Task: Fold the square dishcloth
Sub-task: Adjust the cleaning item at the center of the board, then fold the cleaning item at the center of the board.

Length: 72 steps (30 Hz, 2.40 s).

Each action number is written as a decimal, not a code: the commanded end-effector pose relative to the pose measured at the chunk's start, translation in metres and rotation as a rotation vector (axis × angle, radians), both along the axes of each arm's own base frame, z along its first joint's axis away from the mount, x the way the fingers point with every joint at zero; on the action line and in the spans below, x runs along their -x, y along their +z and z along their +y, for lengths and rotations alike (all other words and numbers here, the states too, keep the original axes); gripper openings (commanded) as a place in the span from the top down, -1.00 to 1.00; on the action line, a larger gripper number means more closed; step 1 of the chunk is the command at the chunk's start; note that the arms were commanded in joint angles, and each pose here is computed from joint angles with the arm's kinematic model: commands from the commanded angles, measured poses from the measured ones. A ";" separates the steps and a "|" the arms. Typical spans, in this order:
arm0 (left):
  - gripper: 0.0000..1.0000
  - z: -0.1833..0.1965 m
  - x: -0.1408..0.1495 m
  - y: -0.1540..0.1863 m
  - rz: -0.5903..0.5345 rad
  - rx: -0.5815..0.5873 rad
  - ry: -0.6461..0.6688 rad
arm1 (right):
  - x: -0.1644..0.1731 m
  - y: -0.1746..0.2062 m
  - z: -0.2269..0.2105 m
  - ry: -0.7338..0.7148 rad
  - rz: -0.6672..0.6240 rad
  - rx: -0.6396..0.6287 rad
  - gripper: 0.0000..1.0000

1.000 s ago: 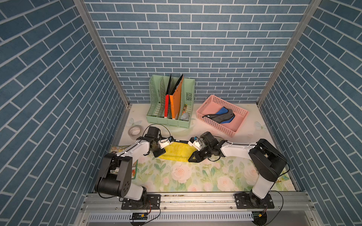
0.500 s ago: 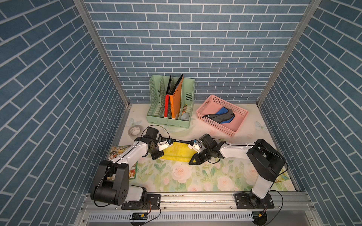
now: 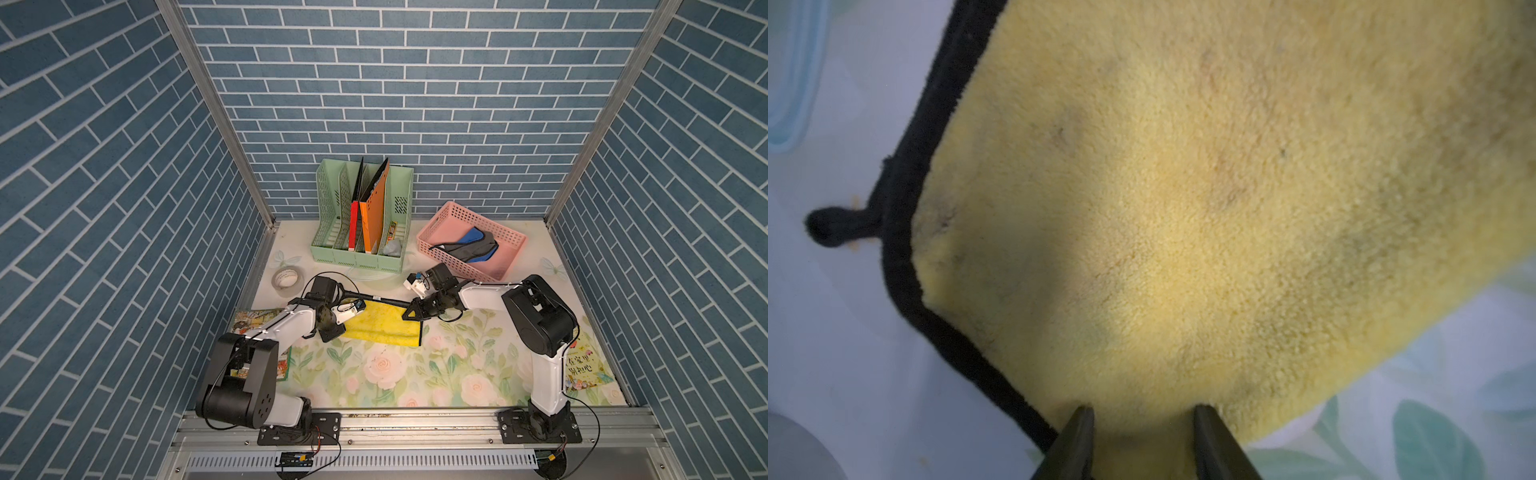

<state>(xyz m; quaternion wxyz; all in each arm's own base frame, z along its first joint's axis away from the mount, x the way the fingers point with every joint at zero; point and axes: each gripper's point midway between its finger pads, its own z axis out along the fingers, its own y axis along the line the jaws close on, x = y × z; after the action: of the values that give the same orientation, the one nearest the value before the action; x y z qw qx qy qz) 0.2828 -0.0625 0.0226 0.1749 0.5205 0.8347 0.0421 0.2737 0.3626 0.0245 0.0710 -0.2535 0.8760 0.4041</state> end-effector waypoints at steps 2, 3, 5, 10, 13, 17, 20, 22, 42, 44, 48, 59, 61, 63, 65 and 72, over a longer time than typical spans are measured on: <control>0.07 0.005 -0.019 0.007 -0.064 -0.034 0.018 | 0.033 -0.034 -0.039 -0.035 0.033 0.162 0.82; 0.07 0.003 -0.026 0.010 -0.085 -0.034 0.018 | 0.043 -0.035 -0.043 -0.032 0.041 0.167 0.83; 0.07 -0.005 -0.037 0.013 -0.127 -0.044 -0.011 | 0.068 -0.031 -0.045 -0.011 0.051 0.174 0.82; 0.06 -0.034 -0.055 0.009 -0.208 -0.114 -0.123 | 0.145 -0.015 -0.023 0.077 0.079 0.144 0.76; 0.04 -0.057 -0.062 0.016 -0.233 -0.062 -0.169 | 0.166 0.006 -0.005 0.094 0.073 0.064 0.69; -0.08 -0.076 -0.072 0.043 -0.275 0.037 -0.191 | 0.157 0.056 0.007 0.107 -0.051 -0.069 0.48; -0.19 -0.080 -0.060 0.053 -0.182 0.091 -0.219 | 0.139 0.069 -0.003 0.175 -0.276 0.018 0.30; -0.19 -0.079 -0.052 0.060 -0.123 0.135 -0.198 | 0.133 0.068 -0.015 0.291 -0.473 0.106 0.20; -0.07 -0.088 -0.046 0.048 0.049 0.215 -0.089 | 0.183 0.038 -0.048 1.313 -1.488 0.424 -0.47; -0.06 -0.094 -0.046 0.045 0.059 0.217 -0.093 | 0.189 0.031 -0.045 1.340 -1.503 0.417 -0.45; -0.04 -0.100 -0.042 0.042 0.064 0.216 -0.110 | 0.187 0.021 -0.040 1.335 -1.553 0.422 -0.40; -0.03 -0.111 -0.032 0.019 0.082 0.170 -0.130 | 0.176 0.001 -0.032 1.296 -1.630 0.448 0.03; -0.03 -0.112 -0.032 0.014 0.079 0.148 -0.134 | 0.175 0.002 -0.030 1.280 -1.641 0.450 0.16; -0.02 -0.113 -0.029 0.008 0.095 0.132 -0.138 | 0.173 0.004 -0.029 1.255 -1.658 0.444 0.25; -0.02 -0.116 -0.023 0.004 0.109 0.114 -0.154 | 0.171 0.008 -0.027 1.225 -1.673 0.433 0.33; -0.01 -0.117 -0.014 0.002 0.145 0.107 -0.187 | 0.167 0.039 -0.006 1.057 -1.638 0.342 0.74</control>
<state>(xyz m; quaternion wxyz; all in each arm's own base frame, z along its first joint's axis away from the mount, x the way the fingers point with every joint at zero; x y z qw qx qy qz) 0.3041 -0.1822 0.0291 0.1662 0.5814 0.7946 -0.0552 0.1031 0.3384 0.0356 0.3871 -0.8540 0.3369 -0.0855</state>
